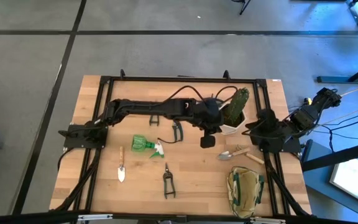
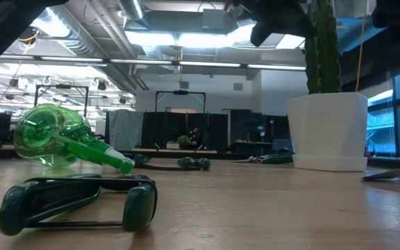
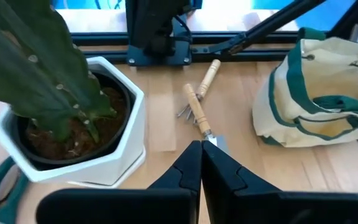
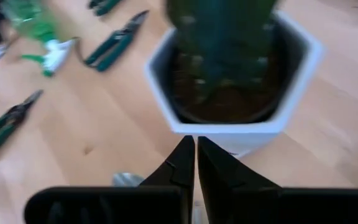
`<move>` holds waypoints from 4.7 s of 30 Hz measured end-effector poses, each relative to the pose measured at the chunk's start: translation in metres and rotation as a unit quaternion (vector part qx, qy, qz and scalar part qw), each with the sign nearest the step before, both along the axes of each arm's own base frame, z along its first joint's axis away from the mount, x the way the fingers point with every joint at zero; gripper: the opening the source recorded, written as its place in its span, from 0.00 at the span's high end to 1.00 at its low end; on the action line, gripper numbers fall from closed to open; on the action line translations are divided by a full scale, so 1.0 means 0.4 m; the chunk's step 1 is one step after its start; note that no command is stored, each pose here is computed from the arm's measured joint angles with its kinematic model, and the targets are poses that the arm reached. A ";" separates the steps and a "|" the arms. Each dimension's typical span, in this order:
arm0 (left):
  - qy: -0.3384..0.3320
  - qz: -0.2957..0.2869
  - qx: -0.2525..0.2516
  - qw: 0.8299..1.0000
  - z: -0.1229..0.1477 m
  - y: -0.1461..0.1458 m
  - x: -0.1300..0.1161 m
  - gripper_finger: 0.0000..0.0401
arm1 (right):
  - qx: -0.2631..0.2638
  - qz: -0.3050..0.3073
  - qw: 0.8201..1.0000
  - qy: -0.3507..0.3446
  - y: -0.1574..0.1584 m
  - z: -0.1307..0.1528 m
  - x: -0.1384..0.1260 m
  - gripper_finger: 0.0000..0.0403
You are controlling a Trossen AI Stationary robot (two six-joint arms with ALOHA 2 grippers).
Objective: Pick & Place Garden tools in Gardening bag
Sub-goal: Put the top right hand pruner into the white bag
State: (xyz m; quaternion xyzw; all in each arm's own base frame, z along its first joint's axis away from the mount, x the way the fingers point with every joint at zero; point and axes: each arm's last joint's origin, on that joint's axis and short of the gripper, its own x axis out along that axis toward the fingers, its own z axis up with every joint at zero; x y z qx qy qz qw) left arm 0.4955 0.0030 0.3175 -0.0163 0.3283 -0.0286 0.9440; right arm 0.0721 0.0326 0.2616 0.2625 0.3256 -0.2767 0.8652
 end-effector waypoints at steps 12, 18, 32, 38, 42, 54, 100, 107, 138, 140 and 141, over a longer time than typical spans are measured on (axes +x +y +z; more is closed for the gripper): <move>0.031 0.032 0.025 0.999 0.006 -0.003 -0.022 0.99 | -0.028 -0.116 0.993 0.003 -0.035 -0.010 -0.036 0.94; 0.029 0.034 0.035 0.998 0.027 -0.002 -0.036 0.99 | -0.040 -0.159 0.986 -0.014 -0.049 -0.009 -0.047 0.94; 0.052 0.016 0.046 0.997 0.059 -0.030 -0.075 0.99 | -0.061 -0.220 0.973 -0.027 -0.081 0.015 -0.055 0.94; 0.060 0.014 0.051 0.997 0.057 -0.041 -0.079 1.00 | -0.076 -0.251 0.965 -0.020 -0.094 0.017 -0.060 0.94; 0.065 0.015 0.049 0.997 0.055 -0.042 -0.081 0.99 | -0.086 -0.273 0.958 -0.021 -0.104 0.018 -0.067 0.94; 0.069 0.026 0.057 0.996 0.054 -0.040 -0.082 0.99 | -0.118 -0.350 0.928 -0.044 -0.128 0.025 -0.091 0.94; -0.273 0.120 -0.011 0.954 -0.118 -0.032 -0.274 0.99 | -0.194 -0.477 0.856 -0.040 -0.178 0.048 -0.051 0.94; -0.289 0.087 -0.004 0.953 -0.103 -0.032 -0.325 1.00 | -0.199 -0.483 0.852 -0.012 -0.216 0.053 0.003 0.94; -0.271 -0.019 -0.031 0.962 -0.097 -0.043 -0.337 0.98 | -0.058 -0.449 0.888 0.076 -0.506 -0.005 0.017 0.94; -0.266 -0.017 -0.036 0.963 -0.099 -0.037 -0.337 0.99 | -0.039 -0.446 0.891 0.077 -0.515 -0.015 0.013 0.94; -0.263 -0.014 -0.039 0.964 -0.101 -0.032 -0.337 0.99 | -0.029 -0.443 0.893 0.078 -0.520 -0.020 0.012 0.94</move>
